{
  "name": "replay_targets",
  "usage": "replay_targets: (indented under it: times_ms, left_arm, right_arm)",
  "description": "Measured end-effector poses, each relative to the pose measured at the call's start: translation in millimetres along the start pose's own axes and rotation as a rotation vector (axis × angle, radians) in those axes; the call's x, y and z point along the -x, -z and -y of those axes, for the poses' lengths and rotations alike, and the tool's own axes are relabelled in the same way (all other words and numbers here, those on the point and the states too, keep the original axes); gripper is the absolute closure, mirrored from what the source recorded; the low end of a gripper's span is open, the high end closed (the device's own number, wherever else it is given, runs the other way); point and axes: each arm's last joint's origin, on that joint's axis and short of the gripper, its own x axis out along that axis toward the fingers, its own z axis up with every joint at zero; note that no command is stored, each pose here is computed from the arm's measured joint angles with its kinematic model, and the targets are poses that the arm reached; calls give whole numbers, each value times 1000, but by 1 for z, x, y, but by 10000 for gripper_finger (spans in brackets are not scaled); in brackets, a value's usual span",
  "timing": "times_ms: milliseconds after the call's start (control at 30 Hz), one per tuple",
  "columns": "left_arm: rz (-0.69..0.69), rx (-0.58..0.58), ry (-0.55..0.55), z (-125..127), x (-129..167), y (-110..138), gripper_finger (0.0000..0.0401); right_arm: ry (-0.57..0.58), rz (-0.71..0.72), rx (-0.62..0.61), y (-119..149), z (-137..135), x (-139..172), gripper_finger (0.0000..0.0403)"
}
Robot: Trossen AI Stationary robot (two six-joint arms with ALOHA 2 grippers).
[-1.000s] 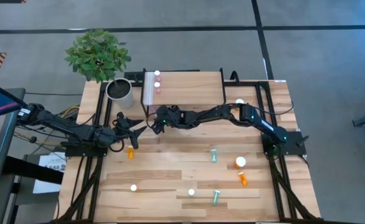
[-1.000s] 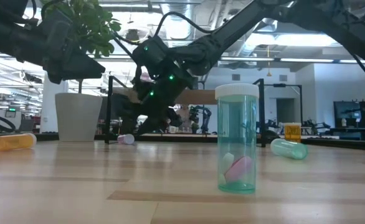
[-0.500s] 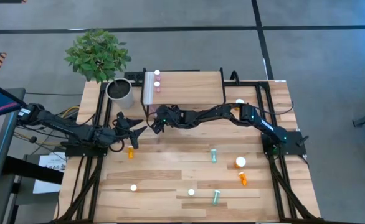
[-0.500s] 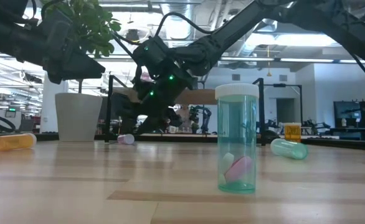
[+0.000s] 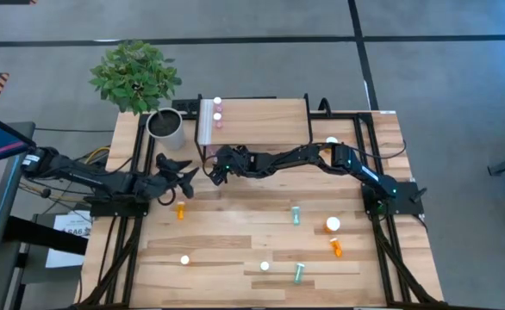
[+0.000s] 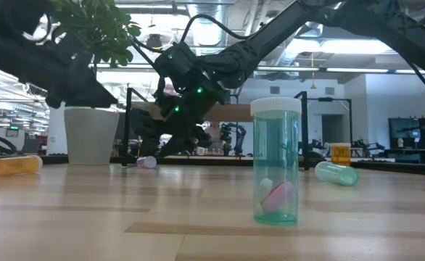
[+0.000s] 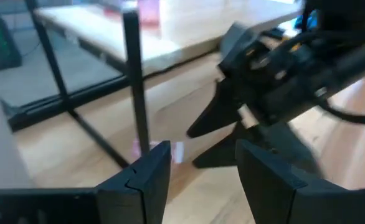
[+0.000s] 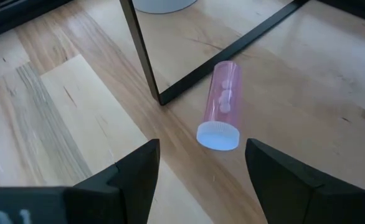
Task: Pick and place medicine bottles onto shelf by color
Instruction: Put the pink pill bottle aligned with the other pink pill bottles on the shelf
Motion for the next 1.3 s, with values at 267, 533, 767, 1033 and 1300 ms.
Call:
replay_targets:
  times_ms: [267, 533, 767, 1033, 1300]
  left_arm:
    - [-57, -6, -95, -12, -16, 2, 214]
    - [-81, -20, -69, -14, -31, 1, 204]
    - [-124, -47, -83, -16, -43, 6, 204]
    - [-120, -27, -146, -21, -55, 9, 204]
    - [-133, -34, -142, -22, -64, 13, 204]
  right_arm:
    - [-1, -1, 0, 0, 0, 0, 143]
    - [-6, -2, 1, 1, -3, 2, 143]
    - [-6, -2, -4, 1, -3, 2, 143]
    - [-8, 0, -23, 1, -4, 2, 143]
    - [-12, 15, -58, 7, -4, -5, 143]
